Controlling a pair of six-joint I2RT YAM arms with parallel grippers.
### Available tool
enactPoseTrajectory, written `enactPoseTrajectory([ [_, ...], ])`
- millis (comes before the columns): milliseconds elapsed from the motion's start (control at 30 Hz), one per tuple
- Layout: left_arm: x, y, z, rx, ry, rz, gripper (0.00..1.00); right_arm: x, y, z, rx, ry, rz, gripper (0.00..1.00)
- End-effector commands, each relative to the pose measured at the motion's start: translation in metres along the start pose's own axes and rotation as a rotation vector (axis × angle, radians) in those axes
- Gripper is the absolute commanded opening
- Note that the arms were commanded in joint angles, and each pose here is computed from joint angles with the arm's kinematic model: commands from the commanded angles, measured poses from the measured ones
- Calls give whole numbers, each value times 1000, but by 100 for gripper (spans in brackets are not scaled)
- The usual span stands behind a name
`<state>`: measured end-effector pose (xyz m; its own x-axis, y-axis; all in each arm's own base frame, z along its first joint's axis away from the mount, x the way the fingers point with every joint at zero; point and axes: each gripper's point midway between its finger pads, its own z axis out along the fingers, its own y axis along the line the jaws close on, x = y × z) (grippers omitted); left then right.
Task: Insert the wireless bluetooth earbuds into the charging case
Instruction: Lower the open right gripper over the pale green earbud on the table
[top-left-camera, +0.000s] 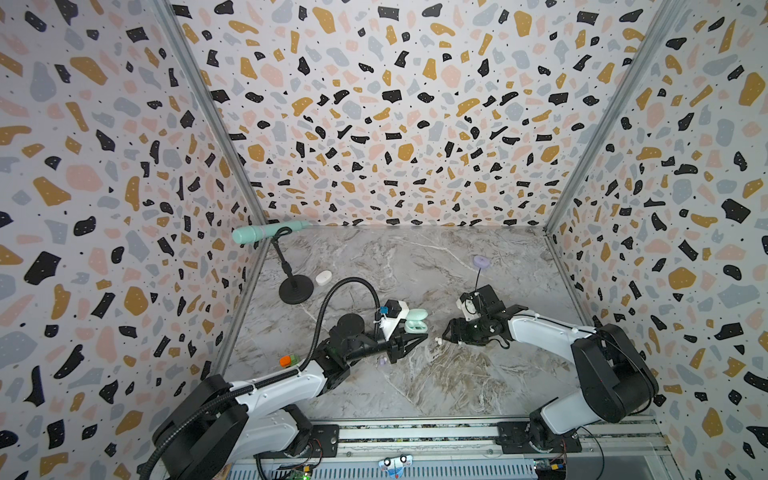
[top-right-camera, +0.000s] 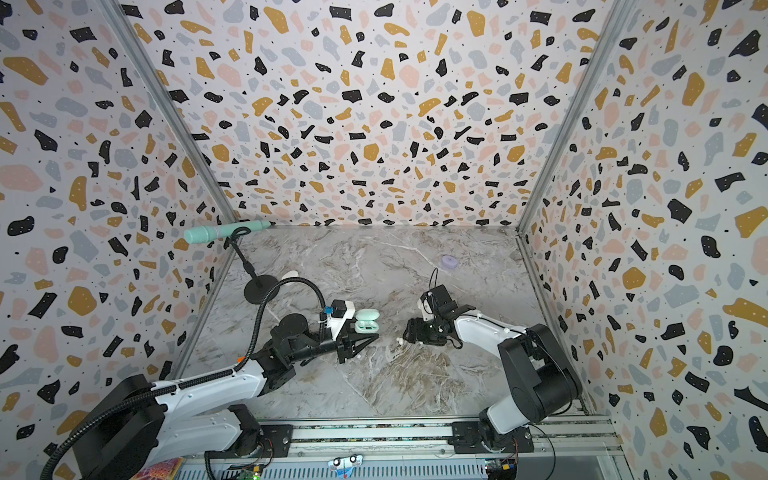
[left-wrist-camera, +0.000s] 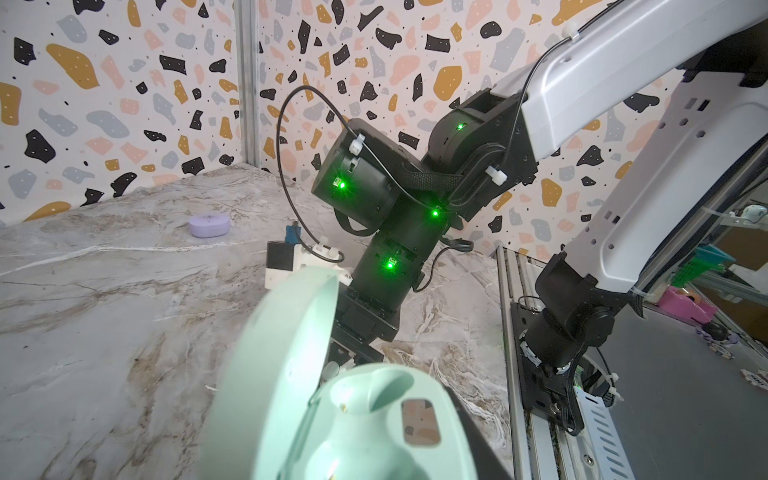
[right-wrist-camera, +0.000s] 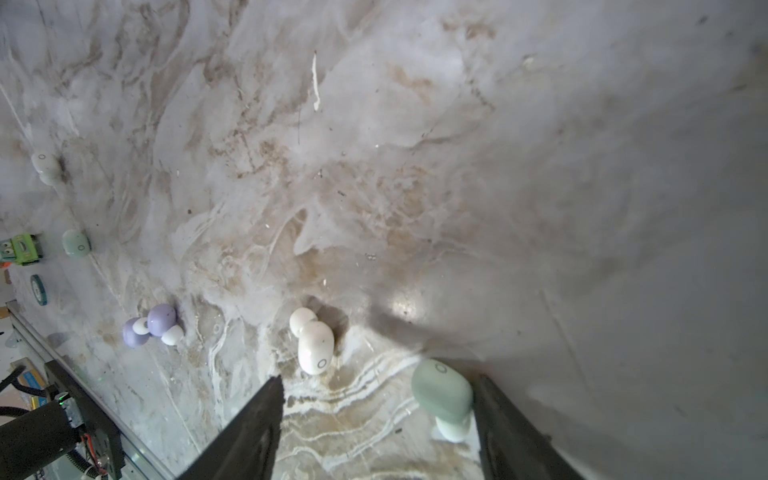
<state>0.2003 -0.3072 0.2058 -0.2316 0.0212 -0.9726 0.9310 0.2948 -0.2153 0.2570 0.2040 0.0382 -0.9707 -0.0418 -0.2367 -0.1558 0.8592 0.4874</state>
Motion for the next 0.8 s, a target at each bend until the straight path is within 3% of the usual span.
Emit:
enactPoseTrajectory([
  [0,-9,-4,-2,22,-35,31,24,3,8,-5,-26,-2,-9,72],
  [600,-9,-4,-2,23,-36,26,24,15,38,-14,-98,20,-23,72],
  [767,-9,-5,-2,25,-36,25,24,15,32,-19,-50,14,-26,71],
])
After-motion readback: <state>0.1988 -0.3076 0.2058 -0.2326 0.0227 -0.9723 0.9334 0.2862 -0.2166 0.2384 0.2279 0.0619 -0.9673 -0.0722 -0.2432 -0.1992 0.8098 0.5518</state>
